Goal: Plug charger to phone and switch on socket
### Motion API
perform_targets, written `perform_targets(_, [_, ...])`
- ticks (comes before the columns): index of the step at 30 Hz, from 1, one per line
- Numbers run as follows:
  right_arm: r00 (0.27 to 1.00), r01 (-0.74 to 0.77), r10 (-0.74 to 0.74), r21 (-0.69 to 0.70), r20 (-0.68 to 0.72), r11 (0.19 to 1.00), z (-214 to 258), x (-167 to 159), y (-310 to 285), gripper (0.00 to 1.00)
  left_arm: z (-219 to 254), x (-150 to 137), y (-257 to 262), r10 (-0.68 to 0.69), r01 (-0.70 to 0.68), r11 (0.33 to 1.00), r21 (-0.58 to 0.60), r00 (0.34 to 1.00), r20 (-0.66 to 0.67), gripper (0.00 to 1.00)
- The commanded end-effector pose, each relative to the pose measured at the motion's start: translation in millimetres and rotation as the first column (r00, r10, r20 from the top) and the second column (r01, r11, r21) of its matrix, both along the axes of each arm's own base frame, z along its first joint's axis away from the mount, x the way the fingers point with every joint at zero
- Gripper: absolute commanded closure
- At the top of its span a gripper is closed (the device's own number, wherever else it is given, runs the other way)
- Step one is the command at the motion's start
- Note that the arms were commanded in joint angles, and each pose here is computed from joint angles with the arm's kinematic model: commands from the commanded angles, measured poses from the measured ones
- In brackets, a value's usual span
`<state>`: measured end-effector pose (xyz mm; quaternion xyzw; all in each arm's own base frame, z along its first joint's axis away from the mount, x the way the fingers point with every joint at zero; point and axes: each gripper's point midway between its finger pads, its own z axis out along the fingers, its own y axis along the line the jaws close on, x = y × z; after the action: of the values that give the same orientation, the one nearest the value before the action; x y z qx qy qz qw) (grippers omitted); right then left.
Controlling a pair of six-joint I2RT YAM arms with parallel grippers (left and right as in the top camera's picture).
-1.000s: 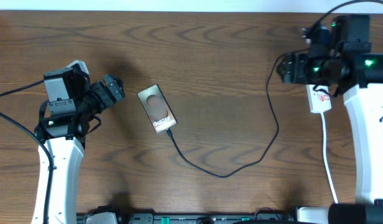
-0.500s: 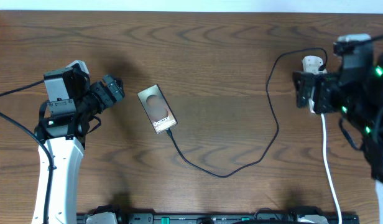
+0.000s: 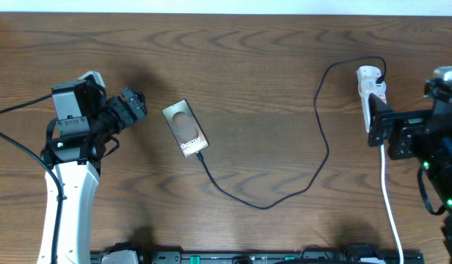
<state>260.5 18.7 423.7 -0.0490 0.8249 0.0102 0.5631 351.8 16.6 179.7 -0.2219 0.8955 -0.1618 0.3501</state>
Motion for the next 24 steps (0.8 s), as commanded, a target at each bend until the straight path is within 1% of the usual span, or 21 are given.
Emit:
perform_targets(1, [0.999,0.002,-0.001,-0.024,0.033,1.0,-39,13,0,0.01,1,0,3,0.003,-0.003,1.0,0.013,1.0,0.003,0.02])
perform_targets(6, [0.983,-0.013,0.015,-0.009,0.183,1.0,-85,18,3,0.01,1,0,3,0.003,-0.003,1.0,0.013,1.0,0.003,0.02])
perform_targets(8, [0.967,-0.014,0.014,-0.004,0.256,1.0,-104,15,3,0.01,1,0,3,0.003,-0.003,1.0,0.013,1.0,0.003,0.01])
perform_targets(13, [0.933,-0.013,0.008,0.012,0.361,1.0,-147,1,2,0.01,1,0,3,0.003,-0.003,1.0,0.013,1.0,0.003,0.02])
perform_targets(19, [0.902,-0.019,0.002,0.037,0.431,0.999,-190,-12,2,0.01,1,0,3,0.003,-0.003,1.0,0.013,1.0,0.003,0.02])
perform_targets(24, [0.891,-0.035,0.005,0.058,0.454,0.998,-212,-14,5,0.01,2,0,3,0.003,-0.003,1.0,0.013,1.0,0.004,0.02])
